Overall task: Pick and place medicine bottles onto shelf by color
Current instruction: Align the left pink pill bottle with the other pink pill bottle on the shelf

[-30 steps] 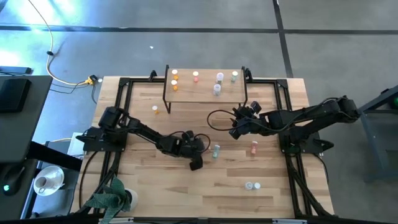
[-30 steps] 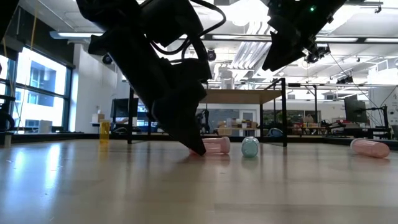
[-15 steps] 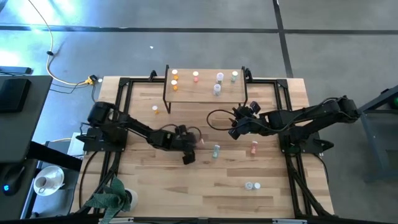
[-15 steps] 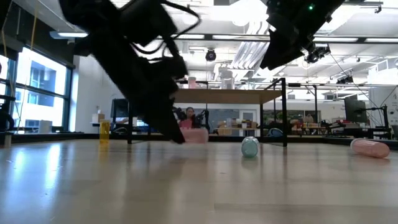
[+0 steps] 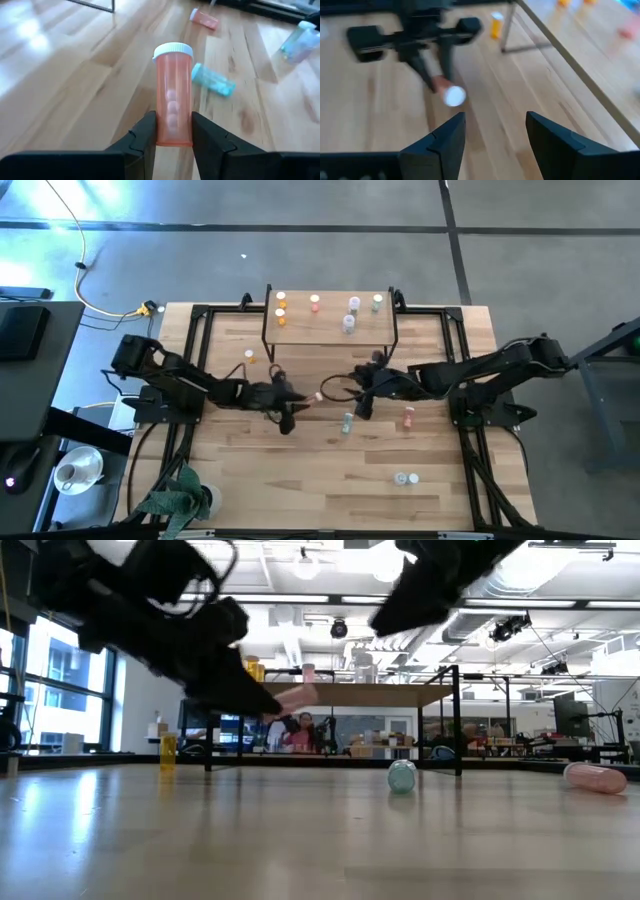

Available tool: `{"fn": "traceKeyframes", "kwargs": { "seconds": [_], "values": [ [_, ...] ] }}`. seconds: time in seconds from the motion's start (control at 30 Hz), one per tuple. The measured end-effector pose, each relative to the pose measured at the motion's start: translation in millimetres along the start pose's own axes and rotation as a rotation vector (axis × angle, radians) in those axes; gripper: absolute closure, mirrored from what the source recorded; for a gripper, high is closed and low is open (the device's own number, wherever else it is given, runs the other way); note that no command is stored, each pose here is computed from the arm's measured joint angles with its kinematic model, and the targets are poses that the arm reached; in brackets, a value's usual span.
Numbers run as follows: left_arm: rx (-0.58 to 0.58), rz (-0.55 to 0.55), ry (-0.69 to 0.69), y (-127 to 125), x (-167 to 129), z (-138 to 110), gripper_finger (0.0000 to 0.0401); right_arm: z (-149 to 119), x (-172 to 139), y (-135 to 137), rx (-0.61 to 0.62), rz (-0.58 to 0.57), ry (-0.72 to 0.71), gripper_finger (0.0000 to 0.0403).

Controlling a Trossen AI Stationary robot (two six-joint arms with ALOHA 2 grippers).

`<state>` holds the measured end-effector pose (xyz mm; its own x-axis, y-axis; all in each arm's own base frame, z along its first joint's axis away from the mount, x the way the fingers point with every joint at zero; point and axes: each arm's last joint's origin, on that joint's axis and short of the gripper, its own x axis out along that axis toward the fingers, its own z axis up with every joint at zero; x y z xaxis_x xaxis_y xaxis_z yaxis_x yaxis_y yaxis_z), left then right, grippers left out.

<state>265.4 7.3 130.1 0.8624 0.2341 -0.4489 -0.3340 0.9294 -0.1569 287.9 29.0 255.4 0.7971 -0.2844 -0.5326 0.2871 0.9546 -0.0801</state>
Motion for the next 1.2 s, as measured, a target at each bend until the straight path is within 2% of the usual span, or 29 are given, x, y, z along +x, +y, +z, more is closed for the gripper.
{"fn": "traceKeyframes", "kwargs": {
  "seconds": [0.23, 0.4, 0.5, 0.6, 0.83, 1.2],
  "values": [
    [-0.009, -0.072, -0.161, 6.1, -11.4, -2.2, 0.0309, 8.0, 19.9, 11.1, -0.068, 0.075, -0.126, 0.0204],
    [0.017, -0.147, -0.240, 4.0, -16.6, 0.9, 0.0309, 7.5, 28.3, 15.5, -0.135, 0.169, -0.147, 0.0204],
    [0.041, -0.192, -0.244, 2.2, -17.2, 1.6, 0.0309, 8.3, 31.7, 20.4, -0.195, 0.275, -0.179, 0.0204],
    [0.081, -0.242, -0.250, -1.0, -17.9, 2.4, 0.0309, 9.7, 33.8, 23.6, -0.230, 0.331, -0.212, 0.0204],
    [0.133, -0.283, -0.267, -10.3, -19.4, 3.6, 0.0309, 6.1, 44.0, 28.0, -0.257, 0.356, -0.227, 0.0204],
    [0.115, -0.292, -0.291, -16.9, -17.5, 11.5, 0.0309, 6.2, 51.5, 33.6, -0.277, 0.431, -0.283, 0.0204]
  ]
}}
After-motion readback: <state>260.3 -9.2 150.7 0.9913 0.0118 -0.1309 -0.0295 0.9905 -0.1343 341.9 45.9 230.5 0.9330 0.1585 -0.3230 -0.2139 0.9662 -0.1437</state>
